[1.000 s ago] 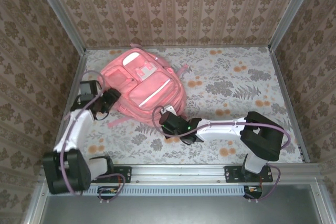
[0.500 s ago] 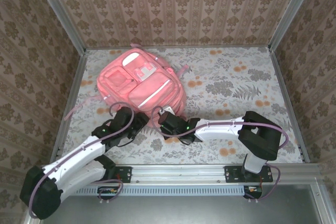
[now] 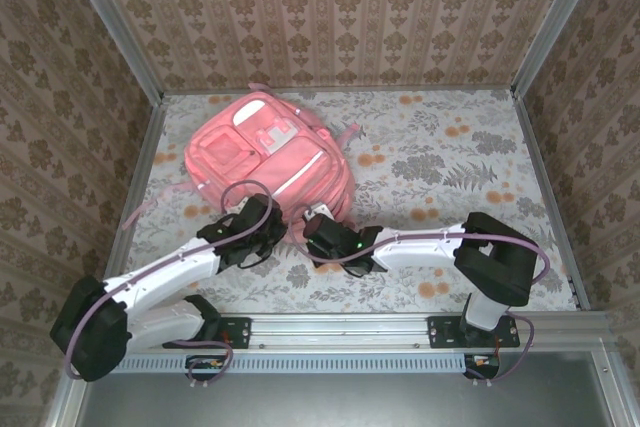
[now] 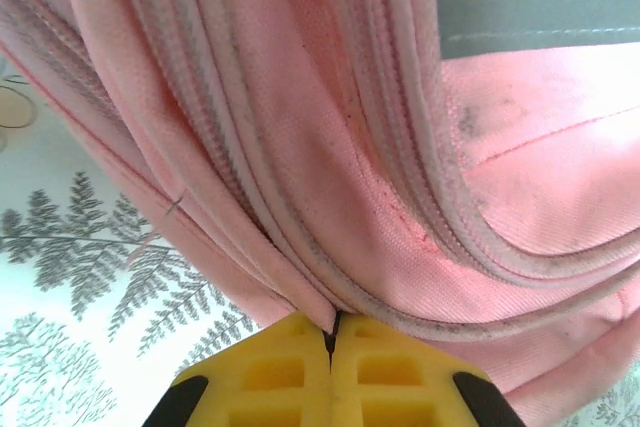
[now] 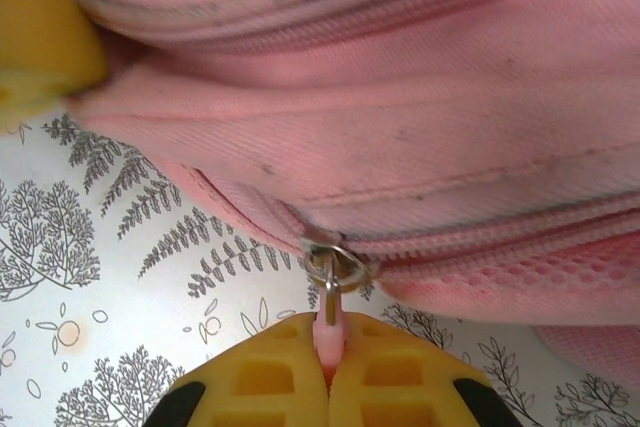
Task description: Pack books, pencil case, and school supplies into a backpack
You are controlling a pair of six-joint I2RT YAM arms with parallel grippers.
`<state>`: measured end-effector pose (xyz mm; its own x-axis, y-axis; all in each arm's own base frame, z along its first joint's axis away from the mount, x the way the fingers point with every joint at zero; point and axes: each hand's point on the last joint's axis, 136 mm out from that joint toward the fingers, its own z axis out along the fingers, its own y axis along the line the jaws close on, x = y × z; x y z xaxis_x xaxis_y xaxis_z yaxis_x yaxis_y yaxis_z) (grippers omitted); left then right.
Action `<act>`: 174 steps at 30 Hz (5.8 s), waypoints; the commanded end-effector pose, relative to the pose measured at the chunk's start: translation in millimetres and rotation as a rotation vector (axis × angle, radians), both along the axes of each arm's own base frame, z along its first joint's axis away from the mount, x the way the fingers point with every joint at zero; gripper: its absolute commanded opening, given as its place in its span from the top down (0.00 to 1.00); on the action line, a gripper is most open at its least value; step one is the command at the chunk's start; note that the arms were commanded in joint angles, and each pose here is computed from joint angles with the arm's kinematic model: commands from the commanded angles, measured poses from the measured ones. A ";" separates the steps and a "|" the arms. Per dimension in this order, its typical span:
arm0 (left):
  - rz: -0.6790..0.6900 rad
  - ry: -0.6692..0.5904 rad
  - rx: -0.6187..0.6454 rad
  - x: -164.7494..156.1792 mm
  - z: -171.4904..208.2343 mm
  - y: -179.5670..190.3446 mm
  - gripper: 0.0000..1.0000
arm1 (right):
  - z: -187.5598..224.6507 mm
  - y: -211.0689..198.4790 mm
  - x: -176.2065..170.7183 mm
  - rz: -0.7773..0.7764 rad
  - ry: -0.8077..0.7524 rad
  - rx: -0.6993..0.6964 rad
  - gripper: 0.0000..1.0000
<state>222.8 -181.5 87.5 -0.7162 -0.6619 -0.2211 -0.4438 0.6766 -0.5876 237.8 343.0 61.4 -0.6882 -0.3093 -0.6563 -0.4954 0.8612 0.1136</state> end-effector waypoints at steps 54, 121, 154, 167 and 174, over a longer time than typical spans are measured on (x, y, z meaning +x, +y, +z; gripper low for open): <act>0.020 -0.054 0.173 108.4 52.8 188.7 0.50 | 26.8 60.5 -23.5 0.130 0.044 0.063 1.00; -0.226 -0.157 -0.148 24.6 67.7 -53.8 1.00 | 19.2 -157.7 150.4 -0.391 0.035 -0.036 0.84; -0.186 -0.340 0.481 75.7 139.7 80.8 0.00 | 148.8 -283.6 71.4 -0.668 -0.404 0.055 0.00; 0.032 -0.287 0.905 105.3 65.9 226.3 0.00 | 103.7 -318.5 92.6 -0.679 -0.535 -0.196 0.00; -0.067 -0.314 0.962 156.5 24.2 219.5 0.00 | 69.2 -349.1 122.0 -0.764 -0.524 -0.222 0.00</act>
<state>346.9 39.8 92.5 -0.6615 -0.1499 -0.7348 -0.3477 0.9295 0.1234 345.9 3.9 122.6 -0.4685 -0.0578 -0.8816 0.2312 0.9551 -0.1854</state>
